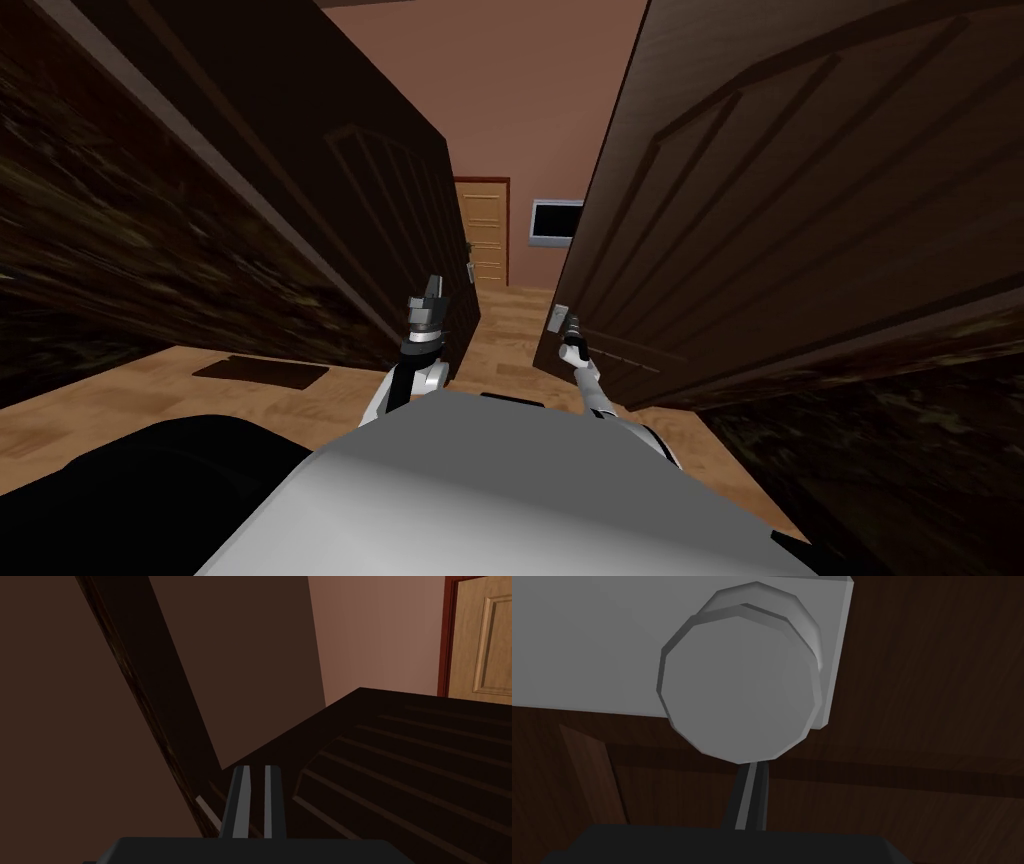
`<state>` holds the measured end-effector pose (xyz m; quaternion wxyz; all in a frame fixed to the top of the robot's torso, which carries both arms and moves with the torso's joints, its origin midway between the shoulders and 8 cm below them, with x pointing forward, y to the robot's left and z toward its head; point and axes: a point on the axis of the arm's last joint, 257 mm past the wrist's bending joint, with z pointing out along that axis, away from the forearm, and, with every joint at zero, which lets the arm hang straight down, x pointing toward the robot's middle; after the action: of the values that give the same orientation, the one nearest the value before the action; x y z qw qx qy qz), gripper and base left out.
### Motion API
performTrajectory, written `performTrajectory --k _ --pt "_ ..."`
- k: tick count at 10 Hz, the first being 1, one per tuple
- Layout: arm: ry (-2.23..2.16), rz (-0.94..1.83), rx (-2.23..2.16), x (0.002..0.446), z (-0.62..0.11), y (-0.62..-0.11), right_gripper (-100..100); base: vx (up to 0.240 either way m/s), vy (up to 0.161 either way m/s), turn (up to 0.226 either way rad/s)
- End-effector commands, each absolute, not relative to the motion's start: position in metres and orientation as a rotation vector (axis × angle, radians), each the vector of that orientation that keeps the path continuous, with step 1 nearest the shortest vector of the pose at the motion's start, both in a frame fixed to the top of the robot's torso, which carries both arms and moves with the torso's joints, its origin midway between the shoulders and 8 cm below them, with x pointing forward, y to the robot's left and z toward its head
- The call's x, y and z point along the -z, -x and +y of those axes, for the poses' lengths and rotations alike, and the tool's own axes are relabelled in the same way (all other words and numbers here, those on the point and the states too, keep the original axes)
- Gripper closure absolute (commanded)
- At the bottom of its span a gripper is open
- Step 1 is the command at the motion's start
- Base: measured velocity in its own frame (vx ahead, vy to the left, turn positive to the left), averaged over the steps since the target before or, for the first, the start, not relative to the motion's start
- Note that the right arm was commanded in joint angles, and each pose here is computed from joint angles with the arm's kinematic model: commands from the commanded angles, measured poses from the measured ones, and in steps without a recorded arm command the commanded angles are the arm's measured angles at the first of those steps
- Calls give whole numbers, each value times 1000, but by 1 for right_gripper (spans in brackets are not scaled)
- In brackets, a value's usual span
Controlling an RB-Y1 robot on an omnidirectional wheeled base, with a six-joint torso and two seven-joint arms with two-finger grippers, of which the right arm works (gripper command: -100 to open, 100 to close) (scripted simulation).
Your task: Push the door open
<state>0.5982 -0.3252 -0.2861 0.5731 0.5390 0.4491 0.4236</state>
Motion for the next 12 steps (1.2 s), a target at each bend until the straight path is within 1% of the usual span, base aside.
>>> performTrajectory --k 1,6,7,9,12 --pt "-1269 1051 -999 288 -322 -598 -100 -216 103 -9" --pt "-1300 1042 -1032 295 -305 -595 -100 -205 113 -18" --pt "-1295 1045 -1027 294 -308 -596 -100 -100 52 -9" --pt "-1289 1039 -1016 293 -315 -595 -100 124 -20 26" --pt "-1286 1030 -1008 293 -321 -593 -100 184 -41 29"
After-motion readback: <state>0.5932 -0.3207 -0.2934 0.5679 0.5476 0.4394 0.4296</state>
